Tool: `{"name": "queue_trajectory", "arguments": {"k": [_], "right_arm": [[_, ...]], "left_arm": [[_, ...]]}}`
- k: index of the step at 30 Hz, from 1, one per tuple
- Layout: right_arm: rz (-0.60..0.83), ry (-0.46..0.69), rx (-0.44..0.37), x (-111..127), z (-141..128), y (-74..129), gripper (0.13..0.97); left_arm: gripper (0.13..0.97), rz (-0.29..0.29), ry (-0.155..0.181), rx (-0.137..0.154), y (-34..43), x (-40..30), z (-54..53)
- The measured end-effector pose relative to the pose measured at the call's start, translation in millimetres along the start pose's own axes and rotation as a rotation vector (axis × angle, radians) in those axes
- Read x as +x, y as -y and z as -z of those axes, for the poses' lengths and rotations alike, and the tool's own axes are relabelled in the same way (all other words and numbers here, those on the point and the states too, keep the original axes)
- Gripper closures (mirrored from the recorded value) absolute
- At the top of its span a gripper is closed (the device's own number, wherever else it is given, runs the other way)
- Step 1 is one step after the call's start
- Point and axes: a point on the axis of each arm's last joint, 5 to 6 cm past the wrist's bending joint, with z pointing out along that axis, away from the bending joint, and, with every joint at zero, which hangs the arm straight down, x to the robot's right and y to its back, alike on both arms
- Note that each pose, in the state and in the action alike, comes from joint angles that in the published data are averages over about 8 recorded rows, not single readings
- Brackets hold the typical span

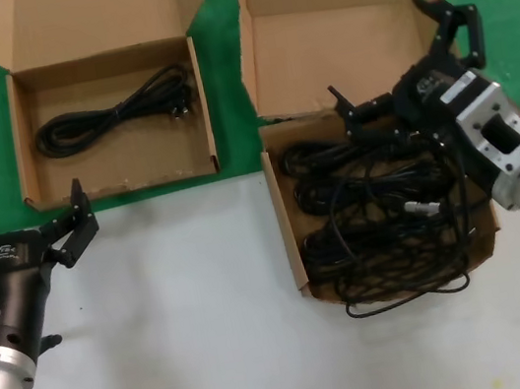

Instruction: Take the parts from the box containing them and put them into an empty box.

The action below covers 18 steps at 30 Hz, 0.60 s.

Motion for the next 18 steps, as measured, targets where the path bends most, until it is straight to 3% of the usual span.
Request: {"name": "queue_trajectory", "arguments": {"k": [7, 11, 18], "right_arm": [[-0.101, -0.031, -0.034, -5.6, 14.5, -13.8, 0.130], [-0.160, -0.050, -0.057, -8.8, 23.5, -21.7, 0.130], [-0.256, -0.086, -0.098, -14.1, 39.3, -34.9, 0.130]], "left_arm": [[0.261, 0.000, 0.002, -0.001, -0.4, 0.0, 0.3], [0.261, 0.000, 0.003, -0.002, -0.7, 0.0, 0.5], [0.176, 0.000, 0.004, -0.004, -1.1, 0.0, 0.7]]}}
